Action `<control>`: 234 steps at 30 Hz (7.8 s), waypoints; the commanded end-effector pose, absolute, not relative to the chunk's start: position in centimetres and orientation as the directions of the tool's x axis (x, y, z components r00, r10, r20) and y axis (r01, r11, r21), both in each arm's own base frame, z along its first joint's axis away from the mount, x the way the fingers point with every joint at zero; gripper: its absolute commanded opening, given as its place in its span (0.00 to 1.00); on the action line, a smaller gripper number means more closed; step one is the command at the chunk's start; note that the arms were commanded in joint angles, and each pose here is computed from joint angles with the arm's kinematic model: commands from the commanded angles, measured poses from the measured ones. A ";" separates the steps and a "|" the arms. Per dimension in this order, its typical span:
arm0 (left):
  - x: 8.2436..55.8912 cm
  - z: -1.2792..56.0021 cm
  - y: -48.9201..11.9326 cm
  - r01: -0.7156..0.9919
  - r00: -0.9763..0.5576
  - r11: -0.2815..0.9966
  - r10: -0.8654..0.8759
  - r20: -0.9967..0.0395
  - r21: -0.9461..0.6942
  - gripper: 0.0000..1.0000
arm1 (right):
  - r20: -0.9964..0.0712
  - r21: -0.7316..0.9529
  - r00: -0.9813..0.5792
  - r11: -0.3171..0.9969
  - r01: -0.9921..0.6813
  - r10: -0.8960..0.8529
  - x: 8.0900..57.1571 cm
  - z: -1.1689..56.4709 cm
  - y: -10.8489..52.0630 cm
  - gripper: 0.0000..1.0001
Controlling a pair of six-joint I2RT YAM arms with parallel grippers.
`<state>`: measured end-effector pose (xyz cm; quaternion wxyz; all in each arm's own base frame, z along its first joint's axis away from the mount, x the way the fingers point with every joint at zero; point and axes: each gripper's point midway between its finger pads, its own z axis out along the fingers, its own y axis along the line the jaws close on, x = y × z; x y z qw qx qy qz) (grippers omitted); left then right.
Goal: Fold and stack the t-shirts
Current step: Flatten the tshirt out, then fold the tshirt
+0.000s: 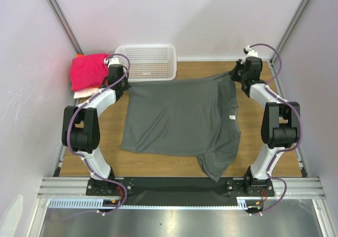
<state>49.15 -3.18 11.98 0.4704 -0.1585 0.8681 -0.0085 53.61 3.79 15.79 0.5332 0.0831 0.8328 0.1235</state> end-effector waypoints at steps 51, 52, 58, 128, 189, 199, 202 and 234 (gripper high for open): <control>44.6 10.4 -1.7 -0.170 -0.555 0.979 -0.189 -0.810 -0.112 0.00 | -0.833 0.286 -0.469 0.954 0.087 0.293 40.6 13.8 0.9 0.00; 44.5 10.5 -1.7 -0.167 -0.555 0.980 -0.186 -0.811 -0.111 0.00 | -0.833 0.286 -0.469 0.954 0.091 0.294 40.4 13.8 0.9 0.00; 43.9 9.4 -1.7 -0.164 -0.577 0.981 -0.182 -0.796 -0.105 0.00 | -0.818 0.287 -0.493 0.953 0.095 0.295 39.4 13.0 1.0 0.00; 31.9 42.9 -0.5 -0.032 0.151 0.998 -0.053 -0.987 -0.058 0.00 | -0.995 0.061 0.076 0.991 -0.117 0.070 32.3 45.3 1.6 0.00; 39.1 20.5 0.0 -0.186 -0.345 0.980 -0.135 -0.929 -0.073 0.00 | -0.943 0.102 -0.322 0.994 -0.029 0.088 36.7 25.0 0.5 0.00; 41.8 17.4 0.4 -0.217 -0.381 0.975 -0.131 -0.915 -0.049 0.00 | -0.929 0.115 -0.359 0.992 -0.050 0.089 42.0 21.4 1.3 0.00; 42.6 17.1 0.0 -0.206 -0.374 0.976 -0.141 -0.917 -0.066 0.00 | -0.930 0.113 -0.356 0.993 -0.037 0.093 43.3 20.7 1.0 0.00; 43.1 13.7 -2.5 -0.003 -0.482 1.000 -0.010 -0.876 -0.010 0.00 | -0.880 0.149 -0.457 0.989 -0.001 0.132 40.2 17.3 1.3 0.00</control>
